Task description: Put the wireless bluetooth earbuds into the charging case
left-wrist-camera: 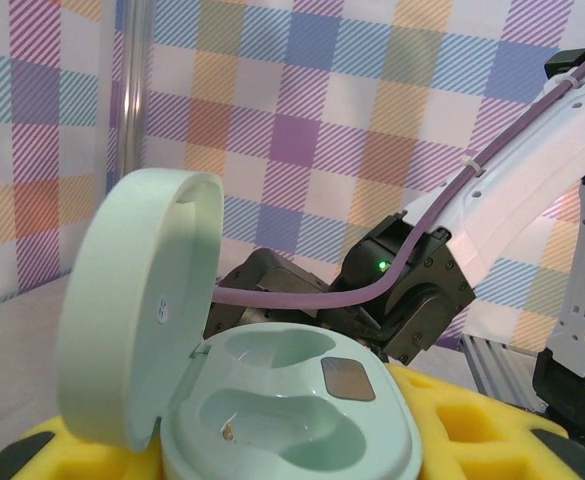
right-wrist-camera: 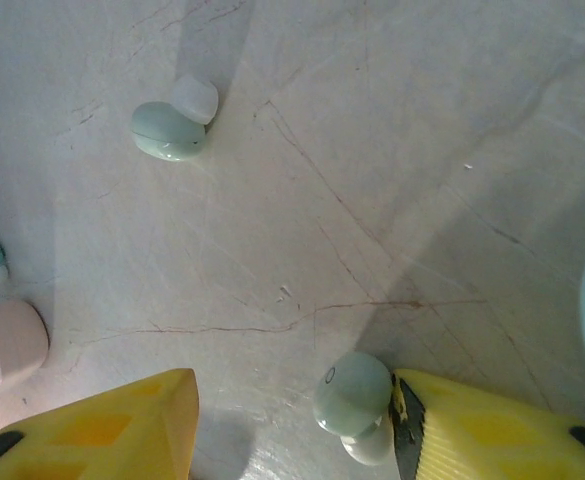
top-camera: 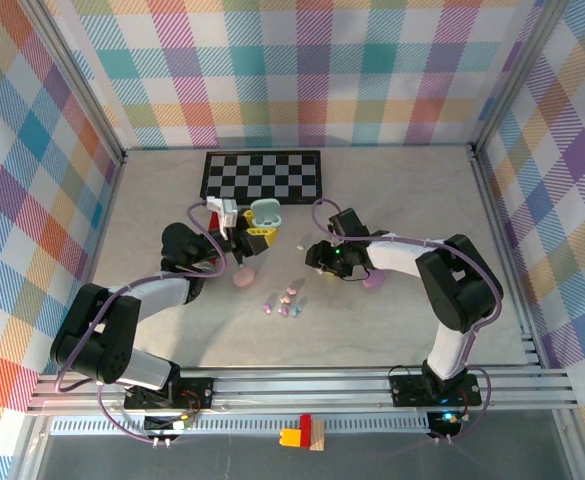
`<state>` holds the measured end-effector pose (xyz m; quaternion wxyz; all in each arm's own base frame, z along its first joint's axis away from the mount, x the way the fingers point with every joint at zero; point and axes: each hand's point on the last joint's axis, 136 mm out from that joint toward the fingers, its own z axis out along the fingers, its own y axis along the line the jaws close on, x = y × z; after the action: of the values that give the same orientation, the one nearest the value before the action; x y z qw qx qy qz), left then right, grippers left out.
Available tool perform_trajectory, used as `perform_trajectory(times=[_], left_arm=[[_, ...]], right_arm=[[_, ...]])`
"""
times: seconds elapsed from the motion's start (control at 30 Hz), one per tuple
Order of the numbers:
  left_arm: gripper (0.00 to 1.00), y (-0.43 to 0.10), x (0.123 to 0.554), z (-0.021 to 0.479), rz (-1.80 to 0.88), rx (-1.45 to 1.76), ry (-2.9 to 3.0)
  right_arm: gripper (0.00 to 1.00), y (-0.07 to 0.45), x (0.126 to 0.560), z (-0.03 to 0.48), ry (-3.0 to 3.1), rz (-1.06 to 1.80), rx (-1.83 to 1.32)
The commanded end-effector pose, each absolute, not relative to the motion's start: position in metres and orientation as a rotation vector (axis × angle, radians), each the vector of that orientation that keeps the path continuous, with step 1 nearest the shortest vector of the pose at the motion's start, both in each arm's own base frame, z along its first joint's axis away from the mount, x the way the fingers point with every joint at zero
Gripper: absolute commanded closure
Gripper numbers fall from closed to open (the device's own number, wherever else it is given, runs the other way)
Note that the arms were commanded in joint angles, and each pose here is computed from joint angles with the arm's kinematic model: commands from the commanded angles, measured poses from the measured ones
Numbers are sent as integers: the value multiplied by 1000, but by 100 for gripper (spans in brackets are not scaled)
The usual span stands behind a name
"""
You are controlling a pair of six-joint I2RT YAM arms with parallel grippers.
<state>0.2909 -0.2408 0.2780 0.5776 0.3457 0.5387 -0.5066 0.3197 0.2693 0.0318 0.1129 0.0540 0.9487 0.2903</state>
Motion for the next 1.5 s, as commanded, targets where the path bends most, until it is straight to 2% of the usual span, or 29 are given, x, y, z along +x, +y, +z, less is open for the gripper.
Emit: perform_trajectory(times=[0.0,0.23,0.43,0.67,0.97,1.47], left_arm=[[67,-233,286,289,-1152,815,1205],[67,-227,289,288,-1134,799,1212],[67,-211,304,281,-1079,741,1242],[67,-186,328,283,-998,666,1260],[67,-150,355,297,-910,584,1258],[67,-146,357,299,-910,591,1257]], right_arm=[[48,277,323,36,2777,865,93],[48,276,328,40,2749,831,28],[44,266,329,51,2733,717,-66],[44,253,324,57,2713,357,-191],[54,245,321,55,2694,-73,-171],[65,269,324,39,2730,-172,-252]])
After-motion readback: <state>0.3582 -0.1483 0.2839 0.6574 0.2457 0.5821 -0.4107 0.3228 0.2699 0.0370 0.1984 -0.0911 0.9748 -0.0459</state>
